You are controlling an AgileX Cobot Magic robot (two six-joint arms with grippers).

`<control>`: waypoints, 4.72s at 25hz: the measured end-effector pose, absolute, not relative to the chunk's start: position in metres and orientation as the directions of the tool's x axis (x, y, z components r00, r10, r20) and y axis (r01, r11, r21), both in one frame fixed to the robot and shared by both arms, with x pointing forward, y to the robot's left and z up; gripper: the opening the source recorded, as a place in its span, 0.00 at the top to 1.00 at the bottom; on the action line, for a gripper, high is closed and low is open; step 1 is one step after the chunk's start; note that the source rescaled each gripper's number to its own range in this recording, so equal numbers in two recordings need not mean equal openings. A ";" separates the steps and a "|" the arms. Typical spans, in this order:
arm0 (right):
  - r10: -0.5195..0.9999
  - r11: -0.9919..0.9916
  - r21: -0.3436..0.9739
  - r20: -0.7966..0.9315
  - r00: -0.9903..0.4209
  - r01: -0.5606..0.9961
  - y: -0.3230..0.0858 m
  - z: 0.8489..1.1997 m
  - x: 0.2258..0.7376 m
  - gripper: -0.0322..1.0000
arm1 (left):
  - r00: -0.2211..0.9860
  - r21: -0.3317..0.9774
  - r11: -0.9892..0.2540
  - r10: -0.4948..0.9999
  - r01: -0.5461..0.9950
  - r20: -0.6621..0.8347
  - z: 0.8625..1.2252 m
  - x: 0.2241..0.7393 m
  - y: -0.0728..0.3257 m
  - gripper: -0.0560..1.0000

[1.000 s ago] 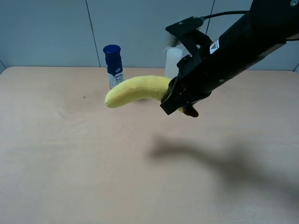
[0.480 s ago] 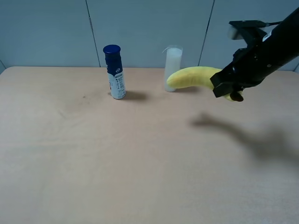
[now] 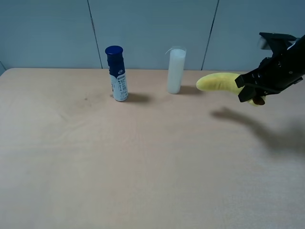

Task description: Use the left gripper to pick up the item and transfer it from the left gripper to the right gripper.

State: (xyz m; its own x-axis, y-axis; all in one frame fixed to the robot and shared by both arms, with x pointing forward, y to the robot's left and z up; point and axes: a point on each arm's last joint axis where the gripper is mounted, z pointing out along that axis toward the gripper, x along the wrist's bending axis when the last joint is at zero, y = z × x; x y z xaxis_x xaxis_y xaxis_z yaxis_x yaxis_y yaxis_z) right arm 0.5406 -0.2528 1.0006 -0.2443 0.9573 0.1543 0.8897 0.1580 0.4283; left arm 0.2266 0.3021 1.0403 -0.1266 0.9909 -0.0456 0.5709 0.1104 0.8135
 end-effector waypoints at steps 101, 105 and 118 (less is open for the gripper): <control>0.965 0.079 0.864 0.059 -0.256 0.497 -0.290 1.054 0.246 0.00 | -0.128 0.817 0.109 0.991 0.566 -0.044 1.041 0.227 0.302 0.04; 0.970 0.073 0.865 0.054 -0.238 0.496 -0.292 1.054 0.247 0.00 | -0.128 0.817 0.109 0.991 0.566 -0.044 1.041 0.227 0.302 0.04; 0.976 0.060 0.865 0.054 -0.210 0.498 -0.294 1.054 0.248 0.00 | -0.128 0.817 0.109 0.991 0.566 -0.044 1.041 0.227 0.302 0.04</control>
State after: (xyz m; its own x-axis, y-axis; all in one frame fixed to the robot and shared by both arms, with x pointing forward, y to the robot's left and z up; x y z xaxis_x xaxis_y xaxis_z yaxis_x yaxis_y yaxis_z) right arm 0.2475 -0.2941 1.0539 -0.2102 0.9762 0.0537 0.4979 0.0597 0.8652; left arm 0.2269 0.3024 1.0408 -0.1278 0.9908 -0.0436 0.5660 0.1089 0.8172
